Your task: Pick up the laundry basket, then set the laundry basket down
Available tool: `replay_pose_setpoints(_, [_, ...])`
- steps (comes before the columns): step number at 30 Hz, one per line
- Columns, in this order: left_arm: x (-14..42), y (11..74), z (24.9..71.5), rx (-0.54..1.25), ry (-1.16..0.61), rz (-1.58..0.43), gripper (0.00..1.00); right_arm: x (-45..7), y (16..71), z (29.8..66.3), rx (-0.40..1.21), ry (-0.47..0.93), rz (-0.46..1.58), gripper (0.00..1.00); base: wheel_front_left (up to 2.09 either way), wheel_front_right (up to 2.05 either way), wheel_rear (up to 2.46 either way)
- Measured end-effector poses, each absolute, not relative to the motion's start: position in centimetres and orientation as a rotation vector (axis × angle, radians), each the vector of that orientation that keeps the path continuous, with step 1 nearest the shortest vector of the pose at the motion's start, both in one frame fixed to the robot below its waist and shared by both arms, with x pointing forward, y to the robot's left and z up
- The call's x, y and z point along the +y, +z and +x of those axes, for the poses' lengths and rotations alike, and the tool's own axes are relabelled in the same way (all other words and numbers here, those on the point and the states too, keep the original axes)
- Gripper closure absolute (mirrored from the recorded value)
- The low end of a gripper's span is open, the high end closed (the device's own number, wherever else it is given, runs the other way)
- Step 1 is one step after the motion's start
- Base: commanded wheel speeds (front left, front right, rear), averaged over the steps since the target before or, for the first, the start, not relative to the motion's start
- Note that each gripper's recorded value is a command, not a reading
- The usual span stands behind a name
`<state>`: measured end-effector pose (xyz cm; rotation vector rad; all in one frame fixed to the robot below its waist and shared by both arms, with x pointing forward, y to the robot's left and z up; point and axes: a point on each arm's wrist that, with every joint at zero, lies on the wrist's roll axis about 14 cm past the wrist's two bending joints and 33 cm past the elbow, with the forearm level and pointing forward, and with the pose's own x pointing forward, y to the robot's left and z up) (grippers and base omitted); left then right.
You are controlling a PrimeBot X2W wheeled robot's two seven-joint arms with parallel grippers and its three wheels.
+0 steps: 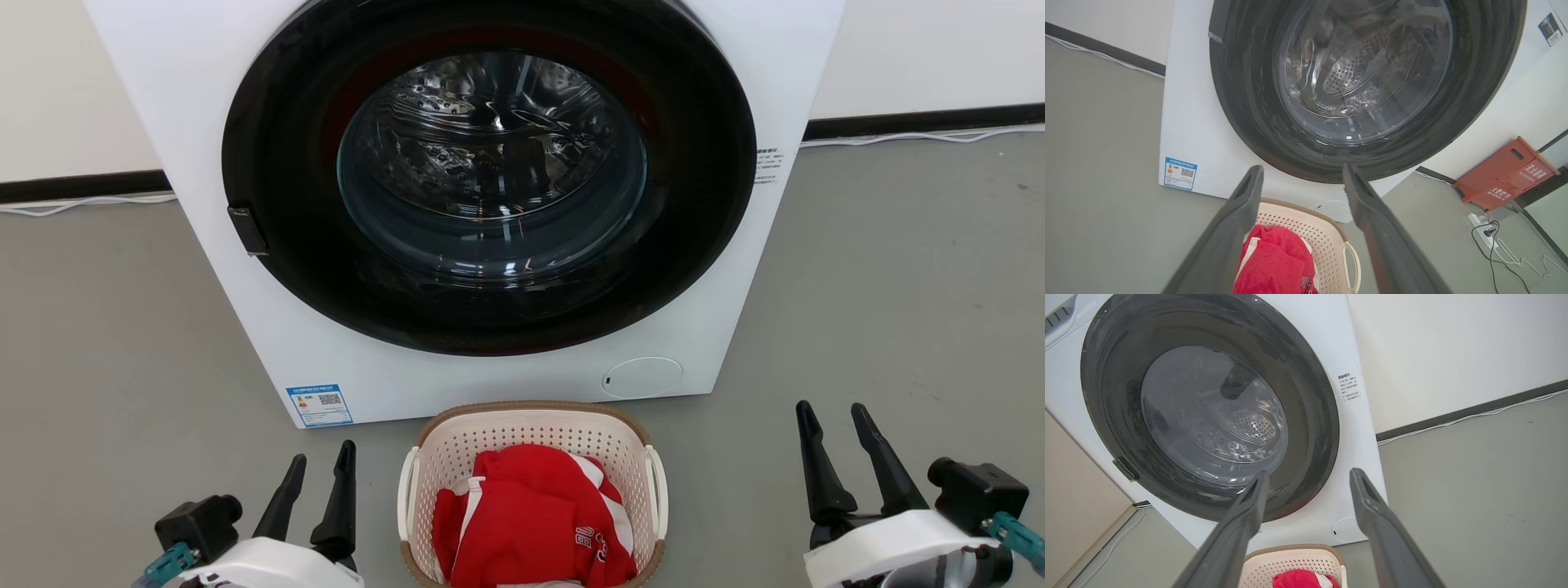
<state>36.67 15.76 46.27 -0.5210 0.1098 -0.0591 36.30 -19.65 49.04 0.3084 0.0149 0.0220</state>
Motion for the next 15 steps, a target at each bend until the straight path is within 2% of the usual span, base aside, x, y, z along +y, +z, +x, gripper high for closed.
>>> replay_pose_setpoints(15, [14.83,46.56,36.69,0.084,-0.113,-0.361,0.0,-19.67,48.85,35.63,0.004,0.044,0.13,0.0,0.0,0.0,0.0])
